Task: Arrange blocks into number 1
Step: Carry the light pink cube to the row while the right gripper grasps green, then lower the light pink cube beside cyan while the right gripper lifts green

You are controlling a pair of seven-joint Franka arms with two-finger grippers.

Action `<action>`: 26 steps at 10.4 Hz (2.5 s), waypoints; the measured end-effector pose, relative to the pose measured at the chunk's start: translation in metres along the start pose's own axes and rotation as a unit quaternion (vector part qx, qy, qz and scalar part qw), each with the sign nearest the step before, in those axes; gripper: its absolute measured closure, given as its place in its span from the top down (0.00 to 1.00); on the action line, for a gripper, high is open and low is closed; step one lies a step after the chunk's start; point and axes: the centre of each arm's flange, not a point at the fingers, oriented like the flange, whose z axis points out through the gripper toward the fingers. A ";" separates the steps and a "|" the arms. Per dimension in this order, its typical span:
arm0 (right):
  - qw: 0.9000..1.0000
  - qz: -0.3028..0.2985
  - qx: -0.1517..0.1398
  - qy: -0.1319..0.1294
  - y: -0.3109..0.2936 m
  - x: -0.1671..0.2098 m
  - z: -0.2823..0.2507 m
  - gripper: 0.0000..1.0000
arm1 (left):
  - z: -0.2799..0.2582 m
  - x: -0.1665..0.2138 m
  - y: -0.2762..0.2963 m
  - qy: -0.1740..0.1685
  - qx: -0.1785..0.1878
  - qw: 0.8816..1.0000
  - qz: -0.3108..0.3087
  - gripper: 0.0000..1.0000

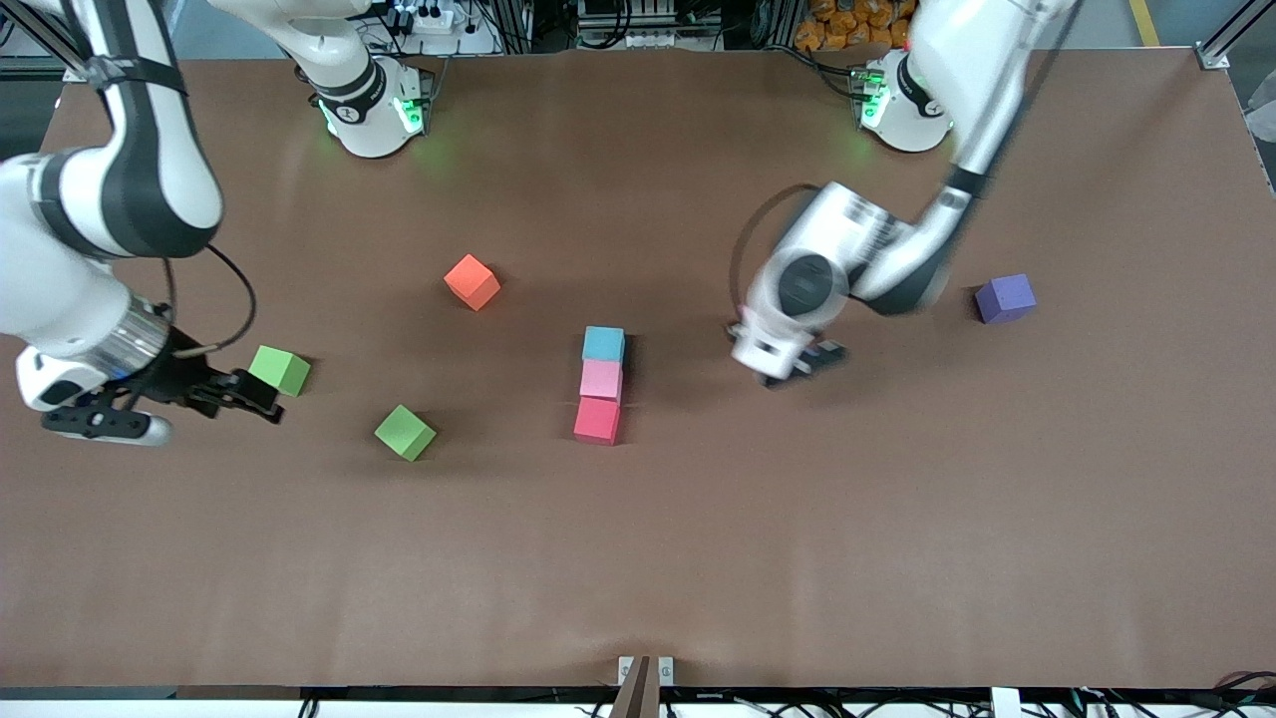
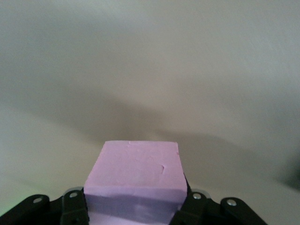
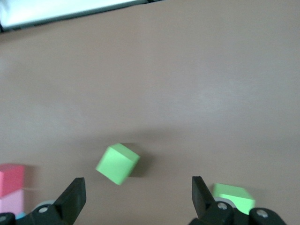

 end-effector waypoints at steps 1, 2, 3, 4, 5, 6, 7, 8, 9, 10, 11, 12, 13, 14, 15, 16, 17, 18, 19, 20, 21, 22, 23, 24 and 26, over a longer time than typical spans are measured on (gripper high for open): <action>1.000 -0.015 -0.003 -0.020 0.023 -0.005 0.006 1.00 | 0.000 -0.034 0.025 0.003 -0.004 1.000 -0.003 0.64; 0.999 -0.017 -0.003 -0.047 0.041 -0.013 0.017 1.00 | 0.000 -0.060 0.049 0.003 -0.012 1.000 -0.006 0.64; 0.997 -0.012 -0.003 -0.072 0.052 -0.022 0.031 1.00 | 0.002 -0.079 0.071 0.003 -0.017 1.000 -0.005 0.64; 0.996 0.004 -0.004 -0.093 0.059 -0.031 0.049 1.00 | 0.007 -0.096 0.089 0.004 -0.023 1.000 0.002 0.64; 0.993 0.033 -0.007 -0.109 0.063 -0.040 0.070 1.00 | 0.013 -0.112 0.105 0.010 -0.040 0.999 0.014 0.64; 0.991 0.062 -0.010 -0.119 0.062 -0.045 0.086 1.00 | 0.020 -0.122 0.117 0.016 -0.059 0.998 0.024 0.64; 0.989 0.080 -0.013 -0.124 0.061 -0.047 0.098 1.00 | 0.028 -0.130 0.124 0.025 -0.068 0.997 0.036 0.64; 0.988 0.086 -0.018 -0.129 0.064 -0.049 0.106 1.00 | 0.036 -0.135 0.131 0.039 -0.071 0.995 0.052 0.64; 0.987 0.086 -0.030 -0.135 0.073 -0.053 0.112 1.00 | 0.042 -0.139 0.135 0.047 -0.068 0.994 0.071 0.64; 0.985 0.086 -0.042 -0.142 0.082 -0.057 0.116 1.00 | 0.045 -0.141 0.137 0.049 -0.066 0.992 0.096 0.64; 0.983 0.092 -0.050 -0.150 0.094 -0.063 0.121 1.00 | 0.046 -0.140 0.137 0.051 -0.065 0.989 0.123 0.64; 0.980 0.101 -0.056 -0.161 0.107 -0.070 0.130 1.00 | 0.047 -0.138 0.137 0.053 -0.063 0.986 0.147 0.64; 0.977 0.109 -0.059 -0.171 0.118 -0.076 0.142 1.00 | 0.050 -0.137 0.137 0.053 -0.060 0.983 0.168 0.64; 0.976 0.113 -0.062 -0.177 0.125 -0.079 0.156 1.00 | 0.055 -0.134 0.137 0.052 -0.056 0.981 0.180 0.64; 0.975 0.113 -0.065 -0.181 0.127 -0.081 0.170 1.00 | 0.059 -0.130 0.140 0.051 -0.056 0.980 0.183 0.64; 0.974 0.109 -0.068 -0.184 0.126 -0.082 0.179 1.00 | 0.063 -0.127 0.145 0.049 -0.059 0.980 0.182 0.64; 0.975 0.101 -0.073 -0.186 0.122 -0.082 0.182 1.00 | 0.065 -0.123 0.151 0.049 -0.064 0.980 0.180 0.64; 0.975 0.094 -0.076 -0.186 0.117 -0.081 0.183 1.00 | 0.065 -0.119 0.156 0.049 -0.069 0.980 0.178 0.64; 0.976 0.089 -0.078 -0.185 0.113 -0.080 0.184 1.00 | 0.064 -0.116 0.160 0.050 -0.072 0.980 0.176 0.64; 0.976 0.086 -0.080 -0.184 0.113 -0.080 0.184 1.00 | 0.066 -0.112 0.161 0.050 -0.073 0.981 0.175 0.64; 0.976 0.085 -0.082 -0.182 0.113 -0.080 0.186 1.00 | 0.070 -0.109 0.162 0.049 -0.072 0.981 0.173 0.64; 0.976 0.085 -0.083 -0.180 0.116 -0.080 0.188 1.00 | 0.074 -0.107 0.163 0.048 -0.070 0.982 0.171 0.64; 0.976 0.087 -0.085 -0.180 0.118 -0.080 0.190 1.00 | 0.075 -0.106 0.163 0.048 -0.071 0.982 0.171 0.64; 0.976 0.088 -0.085 -0.180 0.120 -0.080 0.192 1.00 | 0.075 -0.105 0.164 0.049 -0.071 0.982 0.170 0.64; 0.976 0.088 -0.086 -0.180 0.122 -0.081 0.196 1.00 | 0.072 -0.097 0.162 0.053 -0.071 0.982 0.165 0.64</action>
